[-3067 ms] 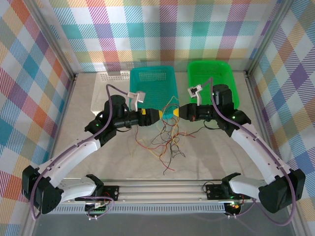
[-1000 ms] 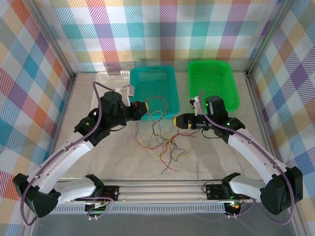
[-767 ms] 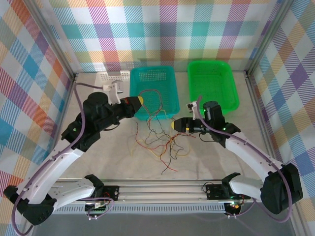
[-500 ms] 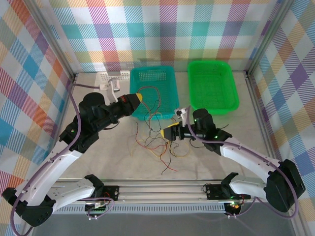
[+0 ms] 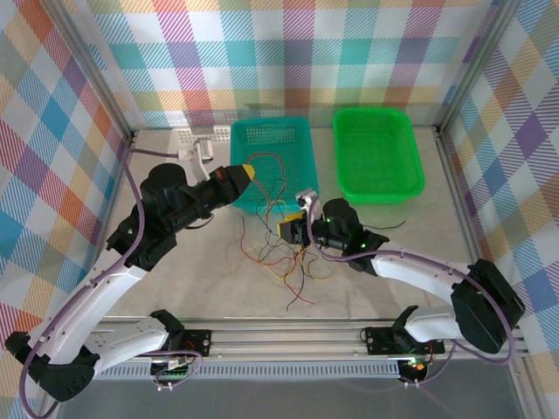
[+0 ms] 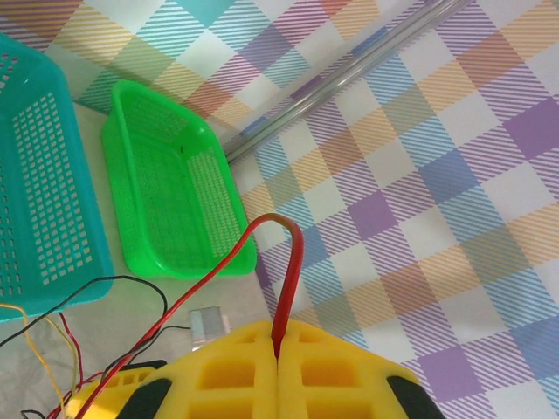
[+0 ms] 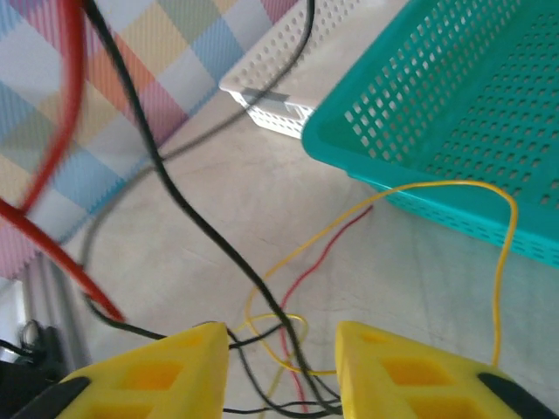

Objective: Untangle the cables

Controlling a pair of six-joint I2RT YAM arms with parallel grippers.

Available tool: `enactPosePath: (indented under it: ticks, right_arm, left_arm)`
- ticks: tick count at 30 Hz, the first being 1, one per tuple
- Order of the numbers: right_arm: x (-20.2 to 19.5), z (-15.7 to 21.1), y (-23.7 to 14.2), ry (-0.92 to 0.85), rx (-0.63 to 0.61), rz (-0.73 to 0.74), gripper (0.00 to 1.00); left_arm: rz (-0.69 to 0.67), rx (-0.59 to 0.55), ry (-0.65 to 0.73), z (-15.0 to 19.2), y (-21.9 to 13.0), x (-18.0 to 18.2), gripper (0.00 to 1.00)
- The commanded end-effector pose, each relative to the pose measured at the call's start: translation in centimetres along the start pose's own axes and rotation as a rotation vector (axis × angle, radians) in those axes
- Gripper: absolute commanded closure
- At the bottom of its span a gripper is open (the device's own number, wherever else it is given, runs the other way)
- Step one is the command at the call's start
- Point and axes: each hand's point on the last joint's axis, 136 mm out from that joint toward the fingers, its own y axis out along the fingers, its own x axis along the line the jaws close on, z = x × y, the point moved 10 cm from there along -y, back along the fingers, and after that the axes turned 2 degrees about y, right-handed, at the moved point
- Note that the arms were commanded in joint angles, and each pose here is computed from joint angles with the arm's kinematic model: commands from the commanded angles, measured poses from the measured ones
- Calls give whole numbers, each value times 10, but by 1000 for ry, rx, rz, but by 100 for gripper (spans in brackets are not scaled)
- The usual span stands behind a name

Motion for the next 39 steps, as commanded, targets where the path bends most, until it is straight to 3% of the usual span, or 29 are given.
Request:
enactPosePath:
  ticks: [1,3,4,10,23,27,39]
  right_arm:
    - [2,-14,-1,-42,-98,62,77]
    - [-4,-12,-3,-39,-75,147,89]
    - [-9,-10,-5,-34,-63,212,100]
    - [-49,8,-40,109,-13,574,100]
    - [-101,23,-128,455,-48,849,100]
    - [-93,12,-139,471,-128,742,100]
    - [-20,-59,-192,253,-306,462,100]
  left_arm:
    - [76,-53,3,-10,-15,-16,100]
    - [71,-63,28,-12,-23,-18,100]
    - [59,-70,43,-13,-28,-19,100]
    - [-109,-83,199,-15,-61,-15,100]
    - [-240,-171,389,-40,-85,-28,100]
    - [-246,-158,406,-45,-64,-27,100]
    - [-218,-116,342,-75,44,13,100]
